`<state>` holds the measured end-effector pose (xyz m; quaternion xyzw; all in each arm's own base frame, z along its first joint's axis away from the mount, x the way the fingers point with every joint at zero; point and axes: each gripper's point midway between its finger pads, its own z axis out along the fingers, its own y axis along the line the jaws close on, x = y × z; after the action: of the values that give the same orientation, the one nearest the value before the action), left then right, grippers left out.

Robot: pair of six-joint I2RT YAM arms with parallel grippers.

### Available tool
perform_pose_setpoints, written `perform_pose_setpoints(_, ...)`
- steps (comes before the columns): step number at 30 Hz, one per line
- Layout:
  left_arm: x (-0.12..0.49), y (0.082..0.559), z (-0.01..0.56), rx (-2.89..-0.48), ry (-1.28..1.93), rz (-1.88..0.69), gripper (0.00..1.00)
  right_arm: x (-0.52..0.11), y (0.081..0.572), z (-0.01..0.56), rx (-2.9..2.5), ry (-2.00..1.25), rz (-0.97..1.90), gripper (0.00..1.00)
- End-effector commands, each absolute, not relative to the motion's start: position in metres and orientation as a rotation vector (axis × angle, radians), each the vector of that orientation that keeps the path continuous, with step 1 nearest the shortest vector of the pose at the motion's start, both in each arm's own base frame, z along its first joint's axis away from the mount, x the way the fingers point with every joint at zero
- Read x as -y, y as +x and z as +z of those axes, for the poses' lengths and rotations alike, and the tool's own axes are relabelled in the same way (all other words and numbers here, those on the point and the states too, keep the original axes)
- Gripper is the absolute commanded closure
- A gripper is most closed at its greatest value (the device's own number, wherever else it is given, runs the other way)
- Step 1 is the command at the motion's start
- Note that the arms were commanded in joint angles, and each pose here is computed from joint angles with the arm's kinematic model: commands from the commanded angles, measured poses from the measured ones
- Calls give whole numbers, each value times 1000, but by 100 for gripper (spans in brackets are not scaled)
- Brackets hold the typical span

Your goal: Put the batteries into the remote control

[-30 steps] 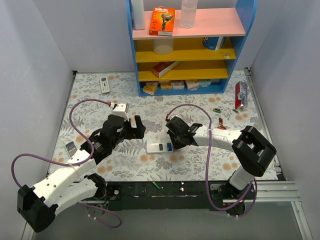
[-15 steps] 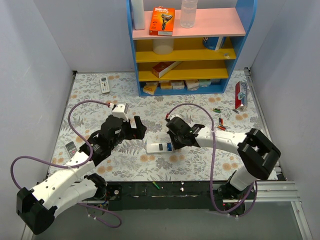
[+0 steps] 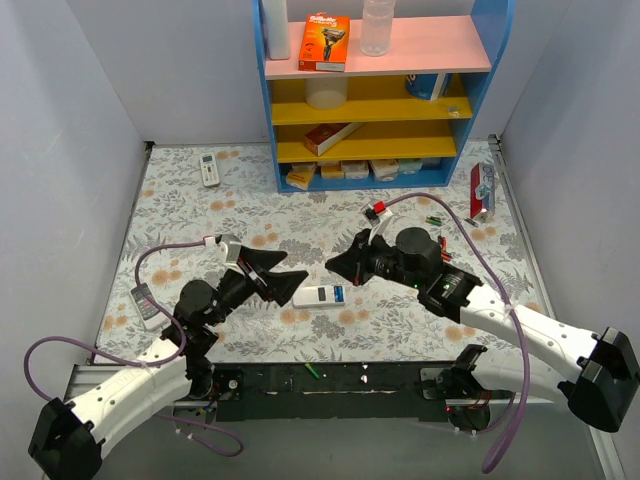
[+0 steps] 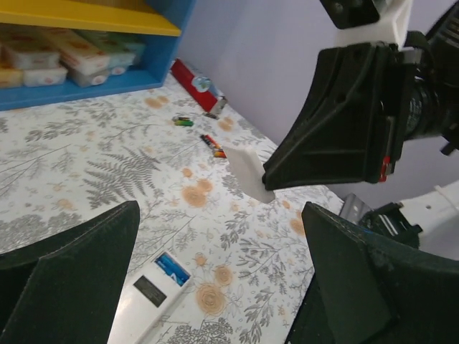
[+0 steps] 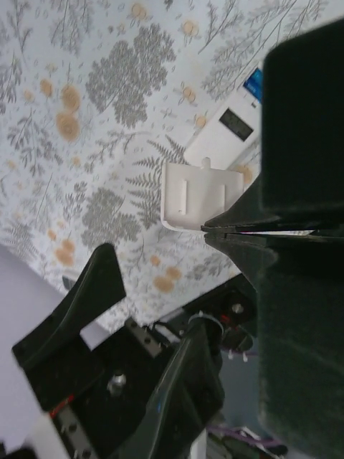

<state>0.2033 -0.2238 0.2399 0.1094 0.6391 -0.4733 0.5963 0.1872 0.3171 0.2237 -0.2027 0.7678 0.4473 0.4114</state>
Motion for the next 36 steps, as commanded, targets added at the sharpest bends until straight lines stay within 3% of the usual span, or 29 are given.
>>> perform_pose_setpoints(1, 232, 163, 290, -1124, 446, -1247, 2, -327, 162, 281, -1701, -533, 1415, 99)
perform_pose_setpoints(10, 256, 150, 282, -1082, 828, -1115, 2, -327, 146, 296, -1711, -564, 1517, 99)
perform_pose_setpoints(19, 261, 161, 281, -956, 1130, -776, 2, -328, 136, 318, -1670, -586, 1603, 99)
perform_pose_setpoints(36, 268, 167, 276, -902, 1107, -778, 2, -338, 130, 324, -1648, -584, 1727, 99)
